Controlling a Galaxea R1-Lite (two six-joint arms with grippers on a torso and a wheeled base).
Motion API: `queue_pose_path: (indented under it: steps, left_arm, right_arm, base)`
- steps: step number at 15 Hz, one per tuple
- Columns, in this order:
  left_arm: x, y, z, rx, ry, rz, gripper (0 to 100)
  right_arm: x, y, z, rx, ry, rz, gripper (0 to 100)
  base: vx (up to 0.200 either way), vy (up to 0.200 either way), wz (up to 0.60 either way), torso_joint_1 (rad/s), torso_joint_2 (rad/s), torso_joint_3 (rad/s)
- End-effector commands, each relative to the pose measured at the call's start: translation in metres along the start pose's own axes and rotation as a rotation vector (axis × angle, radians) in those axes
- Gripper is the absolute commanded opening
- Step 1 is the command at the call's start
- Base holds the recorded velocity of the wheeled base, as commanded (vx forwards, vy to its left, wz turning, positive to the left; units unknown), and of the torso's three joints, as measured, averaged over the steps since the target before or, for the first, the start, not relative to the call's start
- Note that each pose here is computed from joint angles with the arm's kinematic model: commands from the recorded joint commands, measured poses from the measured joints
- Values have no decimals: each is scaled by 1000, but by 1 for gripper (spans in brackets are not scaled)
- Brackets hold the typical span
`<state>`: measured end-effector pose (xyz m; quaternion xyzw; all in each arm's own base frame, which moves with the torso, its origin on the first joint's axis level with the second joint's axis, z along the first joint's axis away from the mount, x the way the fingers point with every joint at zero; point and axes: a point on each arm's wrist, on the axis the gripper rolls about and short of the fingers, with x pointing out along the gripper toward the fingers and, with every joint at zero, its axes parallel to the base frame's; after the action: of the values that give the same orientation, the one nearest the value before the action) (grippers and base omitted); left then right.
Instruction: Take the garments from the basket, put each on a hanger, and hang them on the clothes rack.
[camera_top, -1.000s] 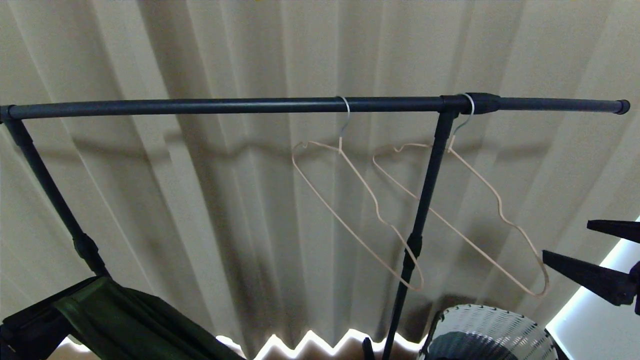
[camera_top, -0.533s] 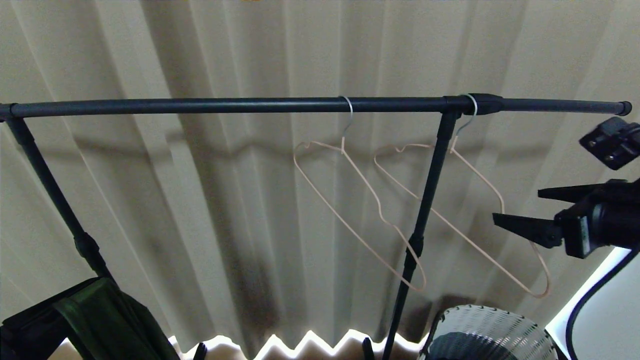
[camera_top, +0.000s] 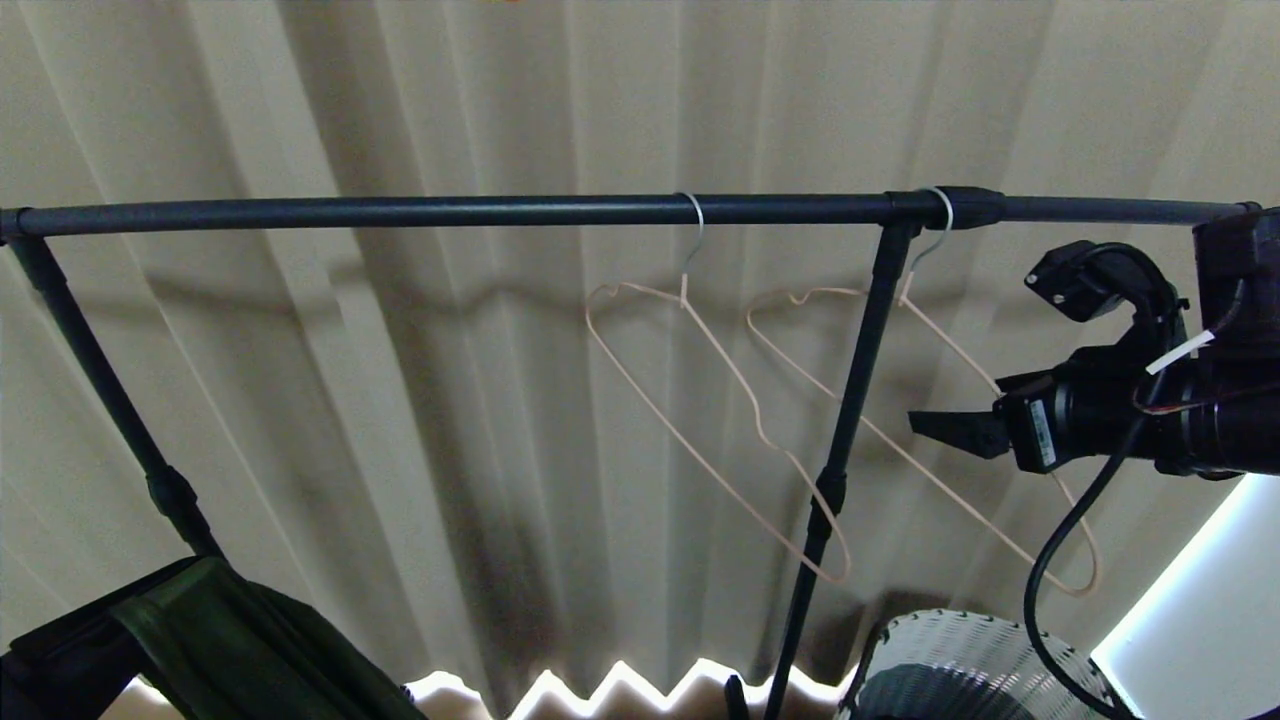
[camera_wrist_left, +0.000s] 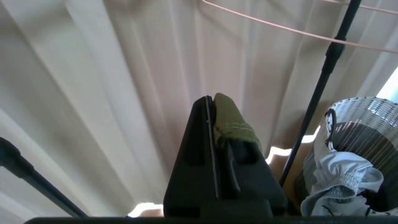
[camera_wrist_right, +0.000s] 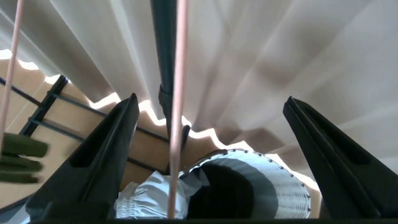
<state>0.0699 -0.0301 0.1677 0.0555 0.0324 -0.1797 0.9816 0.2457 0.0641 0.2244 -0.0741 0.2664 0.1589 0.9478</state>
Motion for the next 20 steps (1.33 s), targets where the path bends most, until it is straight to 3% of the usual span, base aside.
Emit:
queue_pose_path:
  steps: [1, 6, 7, 16, 20]
  left_arm:
    - [0, 0, 0, 0, 2, -2, 0]
    - [0, 0, -1, 0, 5, -3, 0]
    - [0, 0, -1, 0, 5, -3, 0]
    - [0, 0, -1, 0, 4, -1, 0]
    - [0, 0, -1, -1, 2, -1, 0]
  right_arm:
    - [9, 0, -1, 0, 23, 4, 100]
    - [9, -1, 1, 1, 17, 2, 100]
    - [9, -1, 0, 1, 16, 2, 0]
    - [2, -1, 1, 4, -2, 0, 0]
    - [-21, -1, 5, 86, -71, -6, 0]
  base:
    - [0, 0, 0, 0, 0, 0]
    - [0, 0, 0, 0, 0, 0]
    - [0, 0, 0, 0, 0, 0]
    - [0, 0, 0, 0, 0, 0]
    - [0, 0, 0, 0, 0, 0]
